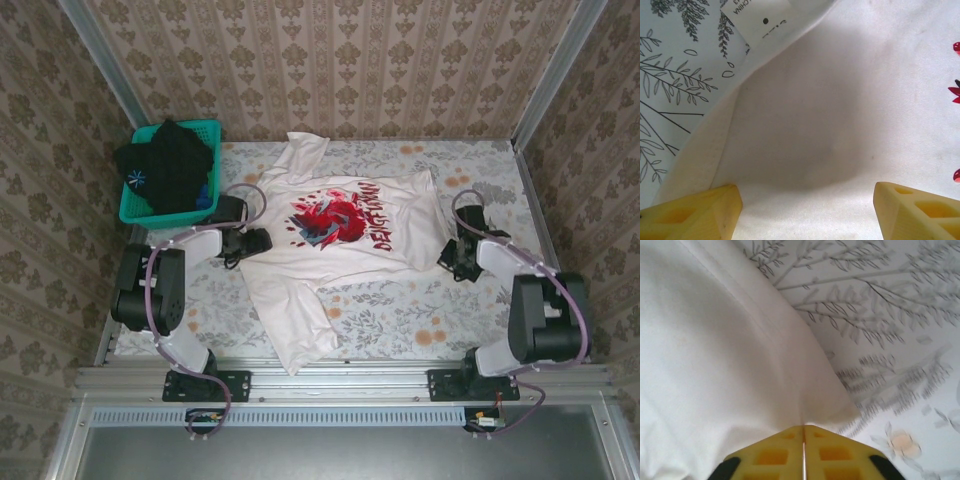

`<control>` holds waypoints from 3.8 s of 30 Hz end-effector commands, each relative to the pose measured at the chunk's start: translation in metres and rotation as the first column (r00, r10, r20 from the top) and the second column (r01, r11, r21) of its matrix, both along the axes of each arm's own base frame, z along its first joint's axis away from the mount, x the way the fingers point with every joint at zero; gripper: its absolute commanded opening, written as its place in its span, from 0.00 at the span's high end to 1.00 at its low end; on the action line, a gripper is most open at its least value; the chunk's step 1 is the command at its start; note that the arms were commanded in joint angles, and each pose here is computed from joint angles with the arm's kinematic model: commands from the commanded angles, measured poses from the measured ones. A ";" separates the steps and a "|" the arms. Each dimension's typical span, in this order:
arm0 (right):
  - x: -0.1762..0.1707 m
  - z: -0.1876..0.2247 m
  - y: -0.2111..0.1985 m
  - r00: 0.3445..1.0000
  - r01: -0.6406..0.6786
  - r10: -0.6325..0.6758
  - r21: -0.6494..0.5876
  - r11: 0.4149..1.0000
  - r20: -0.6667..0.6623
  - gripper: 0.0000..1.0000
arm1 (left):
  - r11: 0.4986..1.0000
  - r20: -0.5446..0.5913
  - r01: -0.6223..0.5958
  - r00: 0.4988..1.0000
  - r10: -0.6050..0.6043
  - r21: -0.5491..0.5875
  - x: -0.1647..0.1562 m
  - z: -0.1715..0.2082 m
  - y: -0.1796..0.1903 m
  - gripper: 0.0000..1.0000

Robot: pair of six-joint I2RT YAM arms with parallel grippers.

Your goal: Fold and stack the t-shirts

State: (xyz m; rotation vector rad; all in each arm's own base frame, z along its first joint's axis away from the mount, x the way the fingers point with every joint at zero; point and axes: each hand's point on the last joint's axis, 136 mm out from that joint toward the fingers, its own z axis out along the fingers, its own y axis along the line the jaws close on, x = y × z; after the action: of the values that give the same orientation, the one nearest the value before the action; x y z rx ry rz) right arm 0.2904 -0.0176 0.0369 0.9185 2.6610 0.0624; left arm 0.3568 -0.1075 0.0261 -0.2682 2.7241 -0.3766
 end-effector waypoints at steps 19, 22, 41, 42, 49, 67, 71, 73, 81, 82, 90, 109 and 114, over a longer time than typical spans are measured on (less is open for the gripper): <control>-0.032 0.082 0.031 0.960 -0.037 0.007 0.104 0.994 0.280 0.51 | 0.999 -0.142 -0.027 0.989 0.032 0.035 -0.034 -0.017 0.030 0.19; 0.030 0.098 0.050 0.944 -0.153 0.136 0.034 0.988 0.302 0.46 | 0.999 -0.119 -0.022 0.993 0.026 0.035 -0.033 -0.008 0.028 0.16; 0.238 -0.018 0.017 0.990 -0.141 0.141 0.048 0.989 0.004 0.67 | 0.998 0.084 -0.005 0.996 -0.001 0.063 -0.008 0.057 0.023 0.00; 0.238 -0.022 0.009 0.992 -0.128 0.128 0.048 0.991 -0.002 0.67 | 0.998 0.090 -0.002 0.996 -0.003 0.058 -0.008 0.058 0.022 0.00; 0.244 -0.028 -0.035 0.999 -0.049 0.050 0.095 0.994 -0.010 0.67 | 0.999 0.098 0.020 0.995 -0.022 0.028 -0.013 0.062 0.016 0.00; 0.070 0.049 0.003 0.996 -0.081 0.083 -0.041 0.996 0.041 0.39 | 0.976 -0.111 0.121 0.989 -0.103 0.178 -0.117 0.029 -0.018 0.01; -0.011 0.034 0.003 1.000 -0.021 0.020 -0.041 0.999 -0.018 0.33 | 0.962 -0.118 0.229 0.970 -0.212 0.148 -0.156 0.035 -0.044 0.04; -0.038 0.025 -0.005 0.999 0.020 -0.023 -0.070 0.997 -0.043 0.32 | 0.935 -0.119 0.320 0.945 -0.304 0.152 -0.176 0.041 -0.059 0.05; -0.055 -0.007 0.000 0.995 0.071 -0.071 -0.004 0.997 -0.072 0.40 | 0.805 -0.178 0.585 0.807 -0.564 0.101 -0.259 0.031 -0.088 0.14; -0.053 -0.009 0.001 0.995 0.068 -0.067 0.009 0.998 -0.069 0.41 | 0.785 -0.175 0.611 0.788 -0.590 0.105 -0.268 0.030 -0.090 0.14; -0.054 -0.004 -0.010 0.996 0.070 -0.072 -0.038 0.997 -0.051 0.52 | 0.710 -0.181 0.698 0.713 -0.678 0.088 -0.303 0.016 -0.103 0.25; -0.060 -0.002 -0.012 0.997 0.075 -0.075 -0.003 0.997 -0.028 0.50 | 0.787 -0.355 0.609 0.759 -0.545 0.094 -0.323 -0.026 -0.079 0.43; -0.060 -0.007 -0.008 0.997 0.075 -0.075 0.018 0.997 -0.025 0.67 | 0.776 -0.341 0.619 0.759 -0.554 0.118 -0.317 -0.018 -0.082 0.70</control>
State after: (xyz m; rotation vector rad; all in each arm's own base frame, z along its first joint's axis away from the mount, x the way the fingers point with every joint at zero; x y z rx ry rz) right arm 0.2319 -0.0280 0.0336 1.0243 2.6441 0.0384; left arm 0.0485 -0.1759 0.0101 0.6524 3.0245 -0.1012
